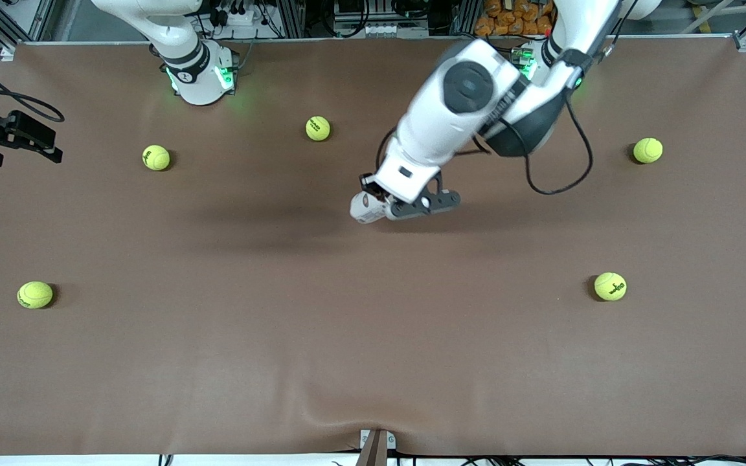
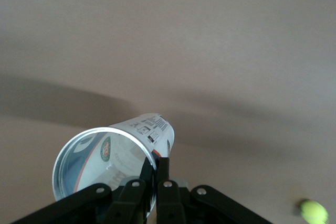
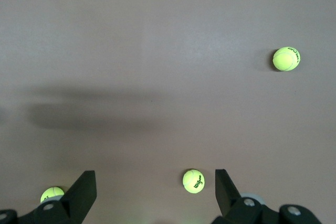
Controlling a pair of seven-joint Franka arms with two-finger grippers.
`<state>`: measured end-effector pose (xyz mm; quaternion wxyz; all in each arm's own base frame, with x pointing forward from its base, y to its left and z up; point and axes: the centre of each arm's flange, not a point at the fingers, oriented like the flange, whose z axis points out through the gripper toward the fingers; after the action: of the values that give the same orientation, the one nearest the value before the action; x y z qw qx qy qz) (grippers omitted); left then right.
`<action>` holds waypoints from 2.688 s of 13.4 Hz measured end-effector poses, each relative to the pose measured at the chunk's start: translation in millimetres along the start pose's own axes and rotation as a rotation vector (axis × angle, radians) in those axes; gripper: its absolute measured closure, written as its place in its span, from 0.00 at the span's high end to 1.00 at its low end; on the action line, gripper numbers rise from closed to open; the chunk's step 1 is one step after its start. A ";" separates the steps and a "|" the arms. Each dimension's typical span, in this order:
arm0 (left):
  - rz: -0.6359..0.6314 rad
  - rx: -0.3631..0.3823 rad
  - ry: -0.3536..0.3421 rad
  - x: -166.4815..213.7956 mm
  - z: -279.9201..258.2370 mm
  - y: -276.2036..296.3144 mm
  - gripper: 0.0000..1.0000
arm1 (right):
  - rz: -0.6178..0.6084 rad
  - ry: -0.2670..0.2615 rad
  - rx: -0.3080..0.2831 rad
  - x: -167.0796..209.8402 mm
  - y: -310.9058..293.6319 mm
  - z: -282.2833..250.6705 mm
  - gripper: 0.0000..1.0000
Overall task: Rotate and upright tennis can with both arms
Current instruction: 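Lift the can's open end with the left gripper, tilting it upright, then lower the upright can onto the table with the left gripper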
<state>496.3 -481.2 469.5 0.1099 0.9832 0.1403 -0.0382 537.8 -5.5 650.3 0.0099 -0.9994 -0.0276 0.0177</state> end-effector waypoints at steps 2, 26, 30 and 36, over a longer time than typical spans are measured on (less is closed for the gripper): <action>0.013 0.079 0.028 -18.7 1.8 7.5 0.05 | 0.000 0.000 0.000 0.0 0.0 0.0 1.00; 0.011 0.269 0.135 -63.1 119.1 40.0 0.05 | -0.010 -0.001 -0.001 0.0 -5.5 -0.1 1.00; 0.013 0.273 0.134 -63.6 122.4 39.9 0.05 | -0.010 -0.001 -0.001 0.0 -5.6 0.0 1.00; 0.007 0.271 0.135 -63.8 122.2 40.3 0.24 | -0.010 -0.001 -0.001 0.0 -5.6 0.1 1.00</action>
<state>441.3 -563.7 365.7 -0.0334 0.9899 0.1377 0.0100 537.4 0.0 650.3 0.0096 -0.9992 -0.0328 0.0183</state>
